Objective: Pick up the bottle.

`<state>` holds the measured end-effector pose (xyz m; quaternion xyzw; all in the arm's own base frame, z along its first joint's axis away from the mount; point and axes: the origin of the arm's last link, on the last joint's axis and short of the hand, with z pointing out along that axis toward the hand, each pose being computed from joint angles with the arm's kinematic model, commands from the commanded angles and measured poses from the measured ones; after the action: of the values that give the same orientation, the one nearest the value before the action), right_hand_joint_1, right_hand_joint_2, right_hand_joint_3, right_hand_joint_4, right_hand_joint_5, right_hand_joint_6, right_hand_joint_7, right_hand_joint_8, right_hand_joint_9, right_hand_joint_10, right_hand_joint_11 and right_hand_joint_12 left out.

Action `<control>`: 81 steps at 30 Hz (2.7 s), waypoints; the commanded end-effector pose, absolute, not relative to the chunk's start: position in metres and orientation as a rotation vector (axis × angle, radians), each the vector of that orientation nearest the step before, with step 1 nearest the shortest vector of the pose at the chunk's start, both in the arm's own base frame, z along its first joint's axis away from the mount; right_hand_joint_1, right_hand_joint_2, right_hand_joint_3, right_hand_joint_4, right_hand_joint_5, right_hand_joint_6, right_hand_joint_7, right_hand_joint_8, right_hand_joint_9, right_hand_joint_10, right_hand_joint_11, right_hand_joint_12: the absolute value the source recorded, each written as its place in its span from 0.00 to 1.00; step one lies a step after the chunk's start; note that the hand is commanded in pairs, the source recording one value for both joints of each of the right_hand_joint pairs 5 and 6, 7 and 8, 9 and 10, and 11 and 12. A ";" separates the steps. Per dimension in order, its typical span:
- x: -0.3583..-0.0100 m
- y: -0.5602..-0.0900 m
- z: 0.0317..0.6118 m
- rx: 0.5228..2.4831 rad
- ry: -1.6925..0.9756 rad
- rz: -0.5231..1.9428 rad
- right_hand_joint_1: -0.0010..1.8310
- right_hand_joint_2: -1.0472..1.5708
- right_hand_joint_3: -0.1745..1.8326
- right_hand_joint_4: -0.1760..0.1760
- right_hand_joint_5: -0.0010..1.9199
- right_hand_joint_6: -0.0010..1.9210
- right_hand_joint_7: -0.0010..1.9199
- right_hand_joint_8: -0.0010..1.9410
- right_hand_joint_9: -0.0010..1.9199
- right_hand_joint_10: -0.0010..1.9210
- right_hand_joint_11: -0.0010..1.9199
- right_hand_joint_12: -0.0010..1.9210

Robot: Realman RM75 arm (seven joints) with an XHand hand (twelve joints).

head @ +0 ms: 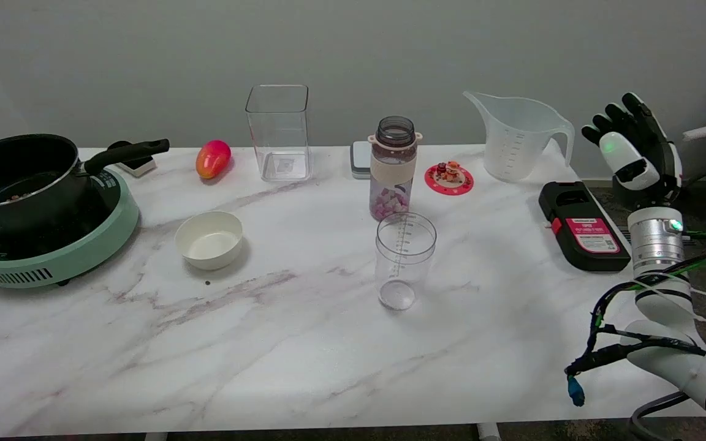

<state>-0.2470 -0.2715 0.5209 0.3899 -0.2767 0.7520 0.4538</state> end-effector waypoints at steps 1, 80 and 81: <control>-0.237 -0.265 0.539 0.941 -0.626 1.918 0.61 0.33 0.67 0.50 0.22 0.22 0.27 0.26 0.32 0.32 0.37 0.37; -0.202 -0.382 0.463 1.516 -0.813 1.448 0.68 0.08 0.69 0.50 0.07 0.07 0.20 0.20 0.24 0.24 0.28 0.28; -0.204 -0.383 0.464 1.509 -0.814 1.442 0.68 0.07 0.69 0.50 0.07 0.07 0.20 0.20 0.24 0.24 0.28 0.28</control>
<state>-0.2116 -0.3480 0.4620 0.5886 -0.3378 0.6107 0.4081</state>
